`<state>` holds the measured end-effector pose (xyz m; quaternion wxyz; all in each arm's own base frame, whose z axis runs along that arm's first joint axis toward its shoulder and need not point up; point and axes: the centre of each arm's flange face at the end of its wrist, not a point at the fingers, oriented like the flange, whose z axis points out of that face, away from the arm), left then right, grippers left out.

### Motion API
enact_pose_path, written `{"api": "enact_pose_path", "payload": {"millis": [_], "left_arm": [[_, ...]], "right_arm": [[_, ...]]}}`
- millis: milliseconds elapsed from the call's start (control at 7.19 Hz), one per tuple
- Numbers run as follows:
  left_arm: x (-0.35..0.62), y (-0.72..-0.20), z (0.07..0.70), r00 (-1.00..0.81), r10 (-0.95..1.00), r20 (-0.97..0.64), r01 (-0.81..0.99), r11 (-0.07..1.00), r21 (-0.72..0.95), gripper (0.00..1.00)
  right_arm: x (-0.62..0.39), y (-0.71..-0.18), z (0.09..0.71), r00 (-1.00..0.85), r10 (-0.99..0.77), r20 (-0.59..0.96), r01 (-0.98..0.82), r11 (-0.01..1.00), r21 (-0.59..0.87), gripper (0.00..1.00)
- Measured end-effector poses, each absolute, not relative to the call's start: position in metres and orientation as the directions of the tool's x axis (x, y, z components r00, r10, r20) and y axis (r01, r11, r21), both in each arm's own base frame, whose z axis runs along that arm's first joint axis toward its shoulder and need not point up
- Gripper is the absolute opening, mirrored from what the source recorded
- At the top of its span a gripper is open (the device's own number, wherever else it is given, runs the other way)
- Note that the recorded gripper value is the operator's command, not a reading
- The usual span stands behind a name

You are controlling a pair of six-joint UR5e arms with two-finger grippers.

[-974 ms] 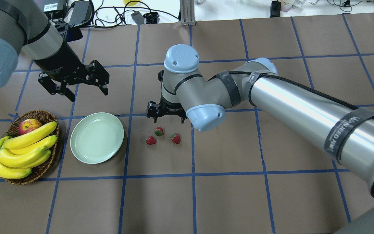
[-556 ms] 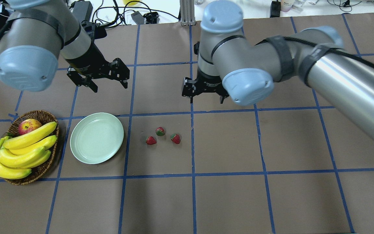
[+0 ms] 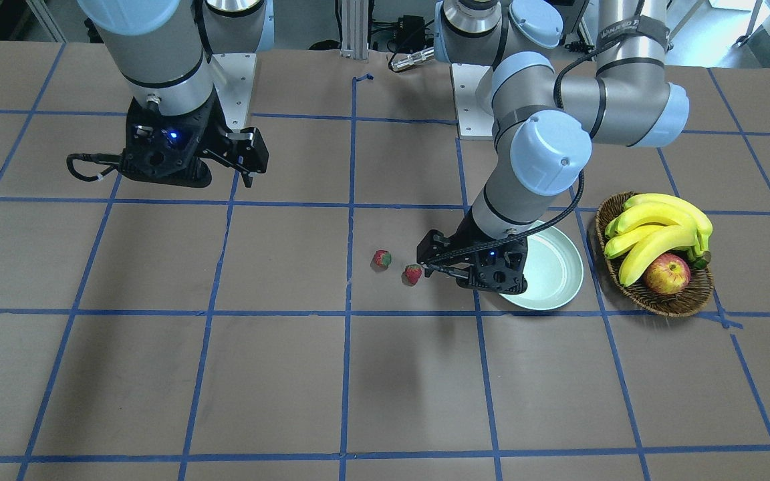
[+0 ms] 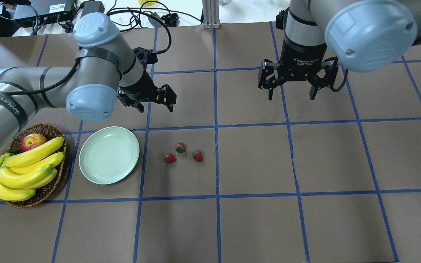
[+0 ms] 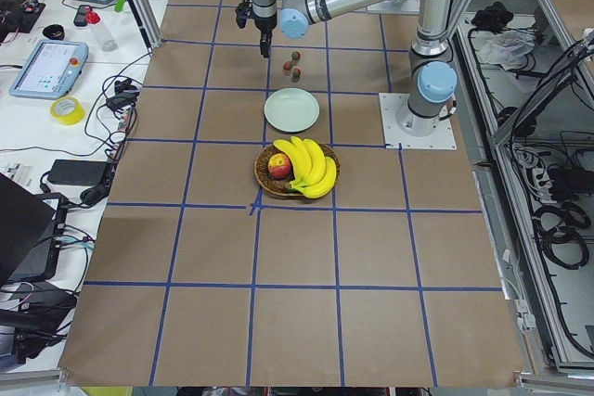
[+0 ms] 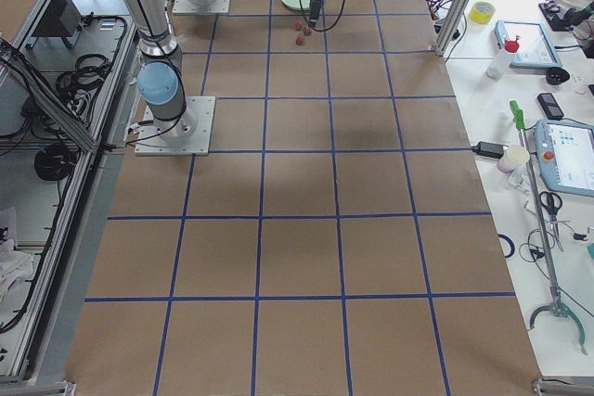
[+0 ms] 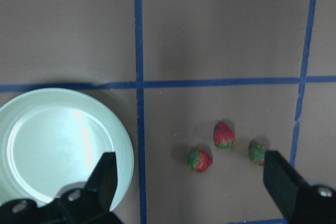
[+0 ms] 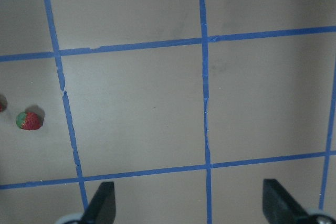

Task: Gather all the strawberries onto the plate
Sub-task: 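Raise the right arm away while the left gripper reaches toward the strawberries, then lower the left gripper and grasp one strawberry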

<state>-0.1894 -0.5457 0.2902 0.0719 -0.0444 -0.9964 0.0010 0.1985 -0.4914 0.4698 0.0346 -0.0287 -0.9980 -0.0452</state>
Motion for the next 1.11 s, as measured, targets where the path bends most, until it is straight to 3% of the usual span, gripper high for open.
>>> {"api": "enact_pose_path", "payload": {"millis": [556, 1113], "left_arm": [[-0.207, -0.531, 0.220, -0.973, 0.167, 0.160, 0.183, 0.979, 0.092, 1.00], [-0.226, -0.522, 0.197, -0.961, 0.199, 0.193, 0.224, 0.968, 0.116, 0.97]], "right_arm": [[0.192, -0.478, 0.533, -0.997, 0.015, 0.075, 0.008, 0.996, -0.088, 1.00], [0.203, -0.477, 0.525, -0.999, 0.006, -0.043, 0.010, 0.997, -0.079, 1.00]]}}
